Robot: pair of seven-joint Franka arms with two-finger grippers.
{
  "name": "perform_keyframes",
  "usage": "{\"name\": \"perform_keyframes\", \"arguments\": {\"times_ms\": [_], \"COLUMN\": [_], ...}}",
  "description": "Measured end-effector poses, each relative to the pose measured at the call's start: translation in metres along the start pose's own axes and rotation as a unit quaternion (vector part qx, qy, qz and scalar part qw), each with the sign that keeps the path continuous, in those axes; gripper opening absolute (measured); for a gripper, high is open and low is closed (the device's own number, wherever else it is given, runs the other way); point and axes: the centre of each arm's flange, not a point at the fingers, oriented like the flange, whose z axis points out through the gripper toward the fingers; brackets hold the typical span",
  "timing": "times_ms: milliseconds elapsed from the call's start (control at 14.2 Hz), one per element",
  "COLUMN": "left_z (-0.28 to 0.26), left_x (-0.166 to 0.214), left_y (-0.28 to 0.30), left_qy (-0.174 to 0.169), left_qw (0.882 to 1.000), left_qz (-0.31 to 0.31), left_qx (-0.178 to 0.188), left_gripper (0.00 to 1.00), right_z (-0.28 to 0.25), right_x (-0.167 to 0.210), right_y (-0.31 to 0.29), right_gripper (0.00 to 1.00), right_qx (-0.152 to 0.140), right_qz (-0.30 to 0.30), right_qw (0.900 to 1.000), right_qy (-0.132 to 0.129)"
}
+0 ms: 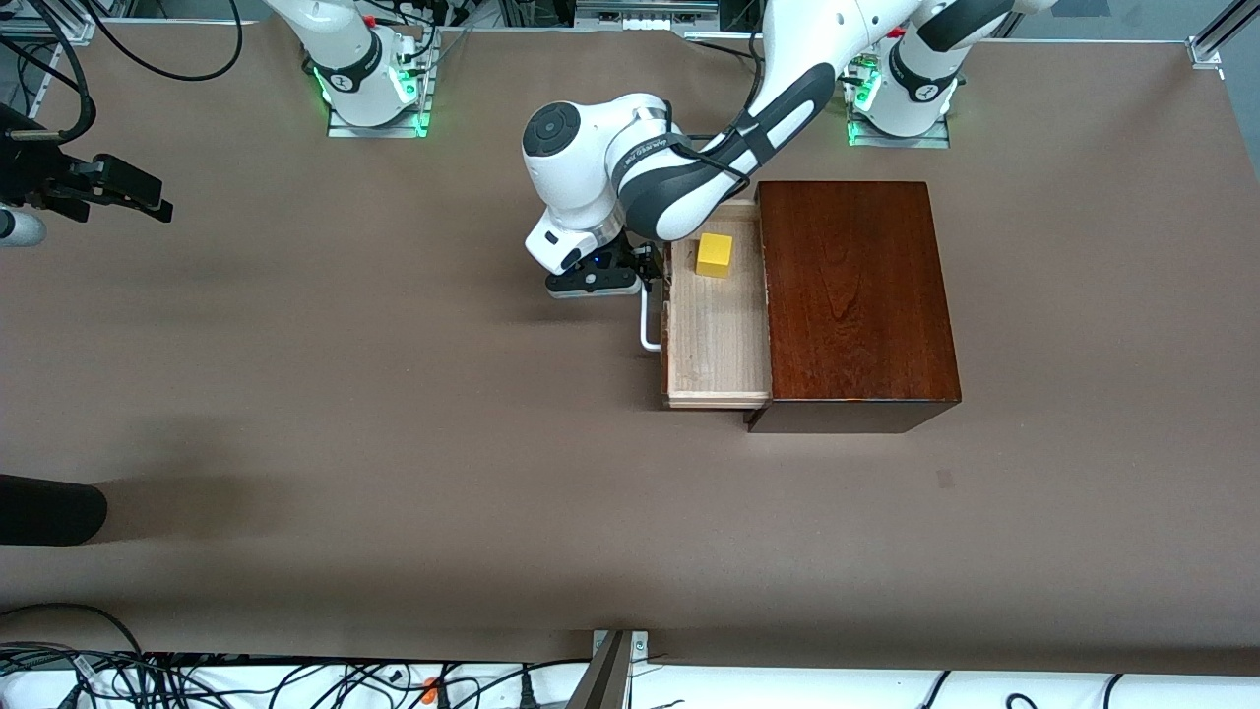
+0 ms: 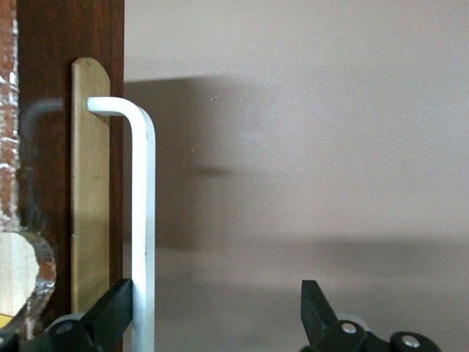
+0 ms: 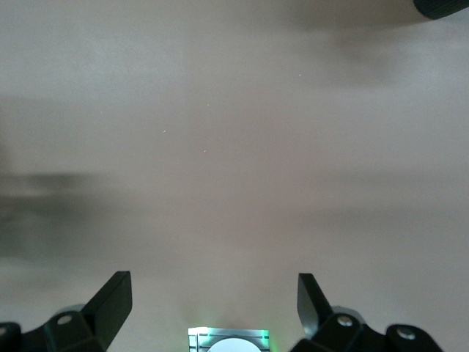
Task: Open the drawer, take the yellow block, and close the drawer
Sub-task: 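Pull the drawer out of the wooden box with the left gripper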
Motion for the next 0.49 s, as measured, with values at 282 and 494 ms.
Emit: {"name": "perform_keyframes", "arguments": {"times_ms": [282,494], "left_z": [-0.0001,-0.0045], "left_x": [0.0005,0.0001], "left_y": [0.0036,0.0097], "left_qy": [0.0,0.007], "left_qw": [1.0,1.0], "left_qz": [-0.007,-0.015], "left_qx": [-0.004,-0.023], "left_gripper": [1.0,1.0], "right_z": [0.0,0.0], "right_x": [0.0,0.0], "right_y": [0.0,0.0], "right_gripper": [1.0,1.0], "right_qx": [0.0,0.0], "right_qz": [0.0,0.0], "right_qw": [1.0,1.0], "right_qy": [0.0,0.0]}}
